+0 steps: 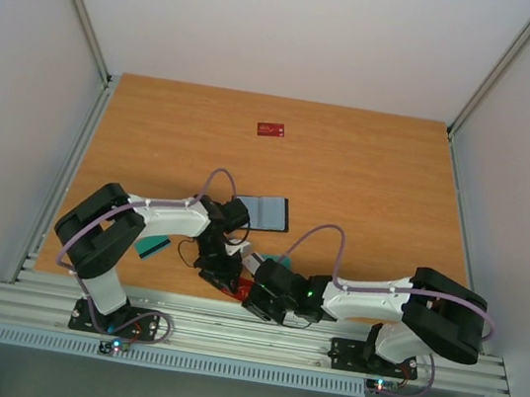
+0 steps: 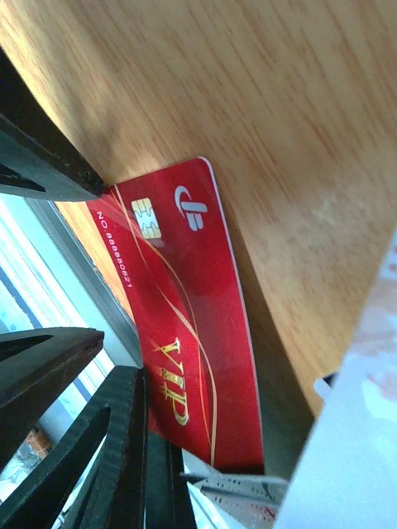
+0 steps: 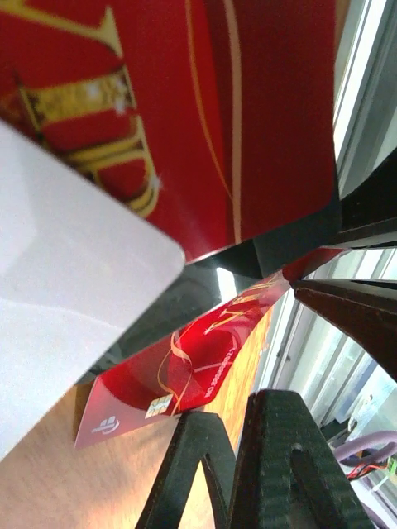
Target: Put the credit cards into the card holder
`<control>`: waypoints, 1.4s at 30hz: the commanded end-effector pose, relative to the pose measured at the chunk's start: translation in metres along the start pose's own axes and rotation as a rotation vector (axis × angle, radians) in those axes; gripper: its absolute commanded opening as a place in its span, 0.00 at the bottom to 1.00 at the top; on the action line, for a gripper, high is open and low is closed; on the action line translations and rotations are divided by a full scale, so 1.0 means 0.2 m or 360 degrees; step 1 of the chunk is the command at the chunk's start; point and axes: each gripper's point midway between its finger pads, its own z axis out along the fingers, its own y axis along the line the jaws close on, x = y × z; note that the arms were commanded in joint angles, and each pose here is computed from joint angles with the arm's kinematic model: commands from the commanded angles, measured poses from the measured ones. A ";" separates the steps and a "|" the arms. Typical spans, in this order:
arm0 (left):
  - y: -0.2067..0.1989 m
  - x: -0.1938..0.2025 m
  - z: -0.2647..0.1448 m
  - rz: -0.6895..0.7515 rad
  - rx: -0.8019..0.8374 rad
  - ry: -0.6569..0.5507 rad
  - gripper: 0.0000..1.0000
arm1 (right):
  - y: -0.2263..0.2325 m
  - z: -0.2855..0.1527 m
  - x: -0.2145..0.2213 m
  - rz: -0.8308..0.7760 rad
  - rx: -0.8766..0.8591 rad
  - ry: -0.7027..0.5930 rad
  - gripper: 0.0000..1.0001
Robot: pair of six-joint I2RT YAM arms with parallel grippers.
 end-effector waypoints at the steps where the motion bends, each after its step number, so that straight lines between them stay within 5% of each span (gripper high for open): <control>1: 0.03 0.00 -0.01 0.0014 -0.0068 -0.0031 0.43 | 0.18 -0.01 -0.04 -0.0058 -0.0147 -0.0070 0.11; 12: 0.04 0.01 -0.11 -0.0031 -0.0162 -0.0151 0.44 | 0.20 -0.01 -0.02 -0.0055 -0.0162 -0.0029 0.03; 21: -0.02 -0.02 -0.33 -0.0026 -0.0190 -0.0431 0.46 | 0.23 -0.06 -0.05 -0.0073 -0.0210 -0.0081 0.01; 32: -0.38 -0.07 -0.92 -0.0004 0.0203 -0.1099 0.53 | 0.47 -0.43 -0.26 -0.0061 -0.0459 -0.0339 0.01; 42: -0.59 -0.09 -1.29 -0.0064 0.0757 -0.1476 0.56 | 0.75 -0.96 -0.39 -0.0072 -0.0825 -0.0704 0.01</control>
